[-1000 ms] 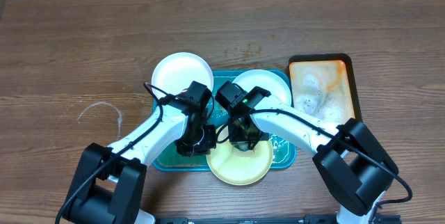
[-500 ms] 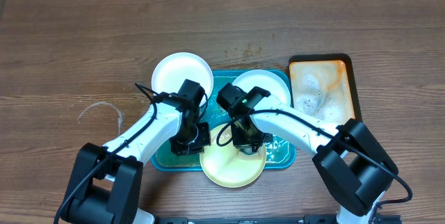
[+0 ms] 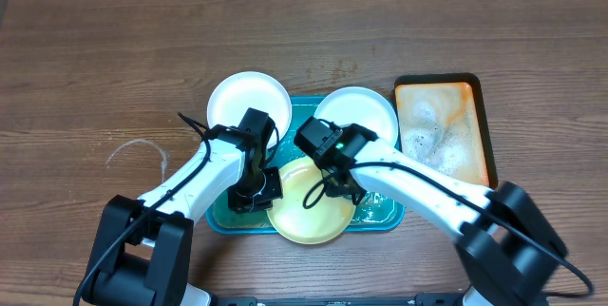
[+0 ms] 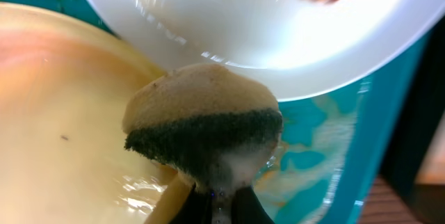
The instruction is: Clean dirty plates on tray and stack at the side
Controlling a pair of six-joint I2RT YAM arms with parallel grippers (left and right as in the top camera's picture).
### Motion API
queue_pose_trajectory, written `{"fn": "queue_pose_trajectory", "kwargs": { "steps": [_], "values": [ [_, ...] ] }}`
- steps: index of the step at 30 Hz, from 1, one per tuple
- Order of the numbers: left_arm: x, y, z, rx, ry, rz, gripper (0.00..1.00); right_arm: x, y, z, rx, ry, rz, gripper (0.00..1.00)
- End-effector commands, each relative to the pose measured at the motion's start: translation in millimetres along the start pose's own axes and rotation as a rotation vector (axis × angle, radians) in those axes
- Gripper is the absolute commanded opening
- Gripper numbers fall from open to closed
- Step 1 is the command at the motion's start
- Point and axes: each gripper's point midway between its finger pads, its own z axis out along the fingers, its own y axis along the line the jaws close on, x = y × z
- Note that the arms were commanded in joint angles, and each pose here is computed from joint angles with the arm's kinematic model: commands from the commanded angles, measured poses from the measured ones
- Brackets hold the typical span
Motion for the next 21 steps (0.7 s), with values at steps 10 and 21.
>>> {"fn": "queue_pose_trajectory", "kwargs": {
  "steps": [10,21],
  "values": [
    [-17.1,20.0,-32.7,-0.117,-0.123,-0.041,0.04,-36.3,-68.8,-65.4,-0.033,-0.206,0.227,0.04],
    [-7.8,41.4,-77.9,-0.219,-0.216,-0.035,0.04,-39.1,-145.9,-45.1,-0.067,-0.062,0.381,0.04]
  ]
}}
